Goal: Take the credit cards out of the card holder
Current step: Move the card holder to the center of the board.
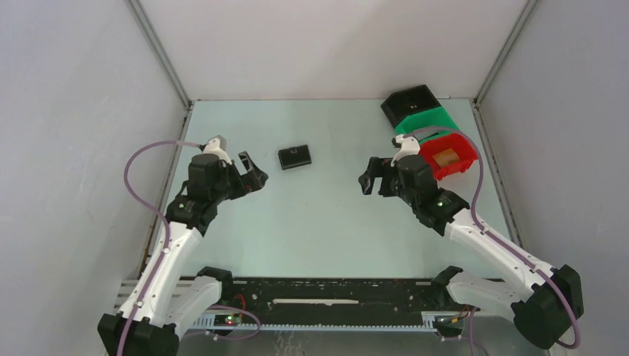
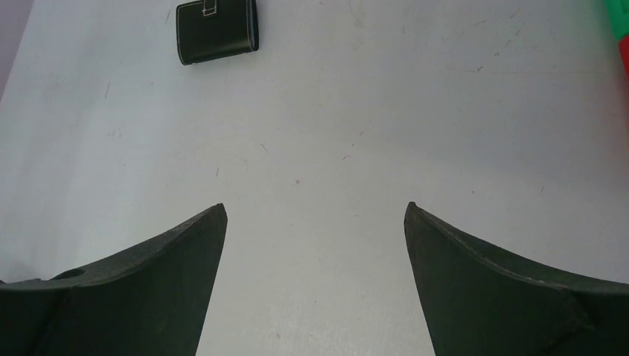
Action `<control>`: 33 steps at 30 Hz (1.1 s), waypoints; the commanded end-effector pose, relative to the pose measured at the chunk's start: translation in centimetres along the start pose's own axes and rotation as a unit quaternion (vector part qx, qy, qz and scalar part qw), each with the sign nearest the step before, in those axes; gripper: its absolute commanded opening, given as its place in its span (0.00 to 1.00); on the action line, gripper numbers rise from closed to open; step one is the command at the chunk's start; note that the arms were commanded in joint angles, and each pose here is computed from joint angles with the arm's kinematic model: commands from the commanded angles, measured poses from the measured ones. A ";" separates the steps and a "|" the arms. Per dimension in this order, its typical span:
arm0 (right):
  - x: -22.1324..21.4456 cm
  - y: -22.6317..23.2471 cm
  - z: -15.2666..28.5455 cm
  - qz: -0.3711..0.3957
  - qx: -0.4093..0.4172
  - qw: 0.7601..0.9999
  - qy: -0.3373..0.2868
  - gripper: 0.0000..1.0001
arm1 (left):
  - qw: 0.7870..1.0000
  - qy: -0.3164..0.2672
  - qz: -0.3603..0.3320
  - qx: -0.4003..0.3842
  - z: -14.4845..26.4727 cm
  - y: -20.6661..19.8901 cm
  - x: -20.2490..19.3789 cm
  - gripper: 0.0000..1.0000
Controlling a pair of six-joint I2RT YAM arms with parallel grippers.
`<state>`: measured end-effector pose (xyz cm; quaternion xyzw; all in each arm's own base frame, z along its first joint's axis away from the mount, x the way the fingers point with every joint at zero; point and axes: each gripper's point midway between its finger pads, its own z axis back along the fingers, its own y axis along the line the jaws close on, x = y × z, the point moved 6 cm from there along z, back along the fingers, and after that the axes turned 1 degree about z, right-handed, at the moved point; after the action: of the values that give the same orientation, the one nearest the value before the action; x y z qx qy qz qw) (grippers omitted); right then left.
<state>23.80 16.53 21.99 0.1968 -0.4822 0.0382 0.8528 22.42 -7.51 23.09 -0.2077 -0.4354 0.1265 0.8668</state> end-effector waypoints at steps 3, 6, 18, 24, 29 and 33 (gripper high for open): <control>1.3 0.5 0.4 -0.004 0.006 1.000 -0.030 0.99 | 0.999 -0.029 -0.013 -0.009 0.4 -0.3 0.7 1.00; 1.3 0.5 0.3 -0.008 0.006 1.000 -0.029 0.99 | 1.000 -0.025 -0.011 -0.009 0.3 -0.3 0.7 1.00; 1.1 0.5 0.3 -0.013 0.003 1.000 -0.025 0.99 | 1.000 -0.008 -0.012 -0.016 0.0 -0.3 0.0 1.00; 1.0 0.5 0.4 -0.022 0.001 1.000 -0.022 0.99 | 0.997 0.058 -0.043 -0.022 -1.5 -1.6 -4.4 1.00; 0.8 0.4 0.3 -0.025 -0.002 1.000 -0.017 0.99 | 0.994 0.094 -0.036 -0.039 -2.8 -3.0 -7.0 1.00; 0.5 0.4 0.2 -0.027 -0.003 1.000 -0.010 0.98 | 0.995 0.078 -0.039 -0.041 -3.2 -4.2 -5.6 1.00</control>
<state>23.72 16.60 21.95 0.2021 -0.4775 0.0243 0.8547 19.97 -13.53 17.08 -0.2238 -0.3324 0.0405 0.9153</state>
